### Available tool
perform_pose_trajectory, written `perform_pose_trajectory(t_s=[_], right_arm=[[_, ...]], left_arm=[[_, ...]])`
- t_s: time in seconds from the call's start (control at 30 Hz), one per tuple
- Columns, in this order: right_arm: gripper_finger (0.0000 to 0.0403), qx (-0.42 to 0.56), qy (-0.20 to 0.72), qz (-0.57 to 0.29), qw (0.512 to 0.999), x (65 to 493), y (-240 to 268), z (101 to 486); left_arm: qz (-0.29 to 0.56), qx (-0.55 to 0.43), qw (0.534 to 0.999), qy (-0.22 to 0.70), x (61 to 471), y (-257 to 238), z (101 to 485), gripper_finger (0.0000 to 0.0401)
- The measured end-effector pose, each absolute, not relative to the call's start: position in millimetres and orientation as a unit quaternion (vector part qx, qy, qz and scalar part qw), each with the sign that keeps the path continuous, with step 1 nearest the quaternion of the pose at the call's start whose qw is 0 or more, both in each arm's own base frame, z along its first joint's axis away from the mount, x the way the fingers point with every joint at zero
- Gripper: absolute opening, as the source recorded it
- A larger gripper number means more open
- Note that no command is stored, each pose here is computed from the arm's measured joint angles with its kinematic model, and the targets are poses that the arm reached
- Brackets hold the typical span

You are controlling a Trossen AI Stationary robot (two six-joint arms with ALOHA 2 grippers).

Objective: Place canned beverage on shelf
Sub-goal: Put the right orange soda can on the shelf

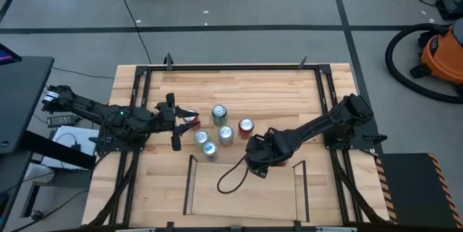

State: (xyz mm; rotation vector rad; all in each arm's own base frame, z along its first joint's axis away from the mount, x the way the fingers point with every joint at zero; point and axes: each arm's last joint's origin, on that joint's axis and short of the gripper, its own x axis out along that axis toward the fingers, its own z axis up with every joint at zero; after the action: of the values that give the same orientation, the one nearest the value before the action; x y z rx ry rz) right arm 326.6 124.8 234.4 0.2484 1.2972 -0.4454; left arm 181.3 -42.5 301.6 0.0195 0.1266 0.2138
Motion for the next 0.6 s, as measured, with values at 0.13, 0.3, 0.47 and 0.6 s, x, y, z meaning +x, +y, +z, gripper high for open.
perform_pose_trajectory(t_s=[0.13,0.3,0.47,0.6], right_arm=[[0.0373,0.107,0.6,-0.201,0.767,326.7,123.9,234.4],[0.0373,0.102,0.599,-0.204,0.767,326.1,123.9,234.4],[0.0373,0.095,0.607,-0.194,0.765,325.1,124.8,234.2],[0.0373,0.074,0.626,-0.184,0.754,320.5,125.6,233.1]], left_arm=[[0.107,0.008,0.992,0.064,181.2,-42.4,301.3,0.0142],[0.107,0.001,0.992,0.065,181.2,-42.4,300.9,0.0142],[0.108,-0.002,0.992,0.065,181.2,-42.4,300.8,0.0142],[0.108,-0.003,0.992,0.066,181.1,-42.4,300.6,0.0142]])
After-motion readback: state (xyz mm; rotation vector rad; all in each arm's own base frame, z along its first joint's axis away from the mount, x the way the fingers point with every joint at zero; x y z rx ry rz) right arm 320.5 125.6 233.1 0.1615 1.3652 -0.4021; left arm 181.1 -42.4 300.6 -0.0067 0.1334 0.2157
